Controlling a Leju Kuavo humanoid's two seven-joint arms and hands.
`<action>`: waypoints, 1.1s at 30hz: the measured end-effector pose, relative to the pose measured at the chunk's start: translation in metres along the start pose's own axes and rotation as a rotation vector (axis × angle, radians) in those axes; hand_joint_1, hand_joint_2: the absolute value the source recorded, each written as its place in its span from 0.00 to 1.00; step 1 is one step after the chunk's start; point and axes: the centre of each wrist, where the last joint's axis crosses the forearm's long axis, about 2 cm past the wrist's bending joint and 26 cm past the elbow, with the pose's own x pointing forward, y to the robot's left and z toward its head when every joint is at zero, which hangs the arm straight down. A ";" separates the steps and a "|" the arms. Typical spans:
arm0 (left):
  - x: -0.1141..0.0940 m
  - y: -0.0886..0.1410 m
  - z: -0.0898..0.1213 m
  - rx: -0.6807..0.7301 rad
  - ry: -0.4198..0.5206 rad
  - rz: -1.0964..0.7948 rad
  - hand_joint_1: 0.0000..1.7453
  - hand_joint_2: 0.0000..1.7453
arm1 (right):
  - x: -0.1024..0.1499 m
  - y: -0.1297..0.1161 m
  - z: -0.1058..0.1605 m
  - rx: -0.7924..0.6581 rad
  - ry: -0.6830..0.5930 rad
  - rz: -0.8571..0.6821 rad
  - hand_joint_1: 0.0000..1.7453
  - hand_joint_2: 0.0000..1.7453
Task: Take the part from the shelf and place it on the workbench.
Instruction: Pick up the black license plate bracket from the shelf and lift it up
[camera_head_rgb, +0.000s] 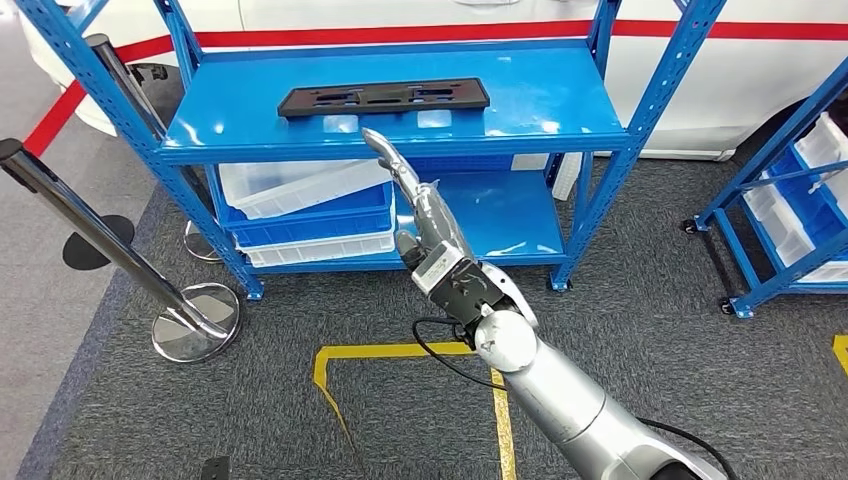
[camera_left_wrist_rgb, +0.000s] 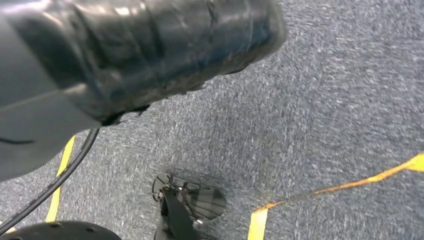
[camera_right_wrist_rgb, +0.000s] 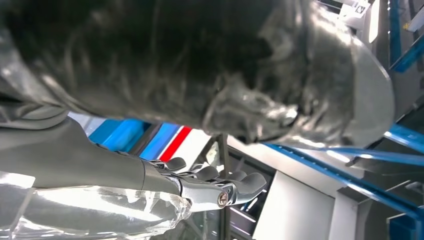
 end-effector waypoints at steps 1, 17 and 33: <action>-0.001 0.000 0.000 0.001 0.003 -0.001 0.00 0.00 | -0.001 0.001 0.001 0.001 0.003 -0.002 0.00 0.00; -0.003 -0.001 0.002 0.003 0.007 -0.001 0.00 0.00 | -0.004 0.000 0.006 0.002 0.023 0.000 0.00 0.00; -0.003 -0.005 0.003 -0.003 0.005 0.002 0.00 0.00 | -0.003 -0.001 0.006 0.007 0.023 0.002 0.00 0.00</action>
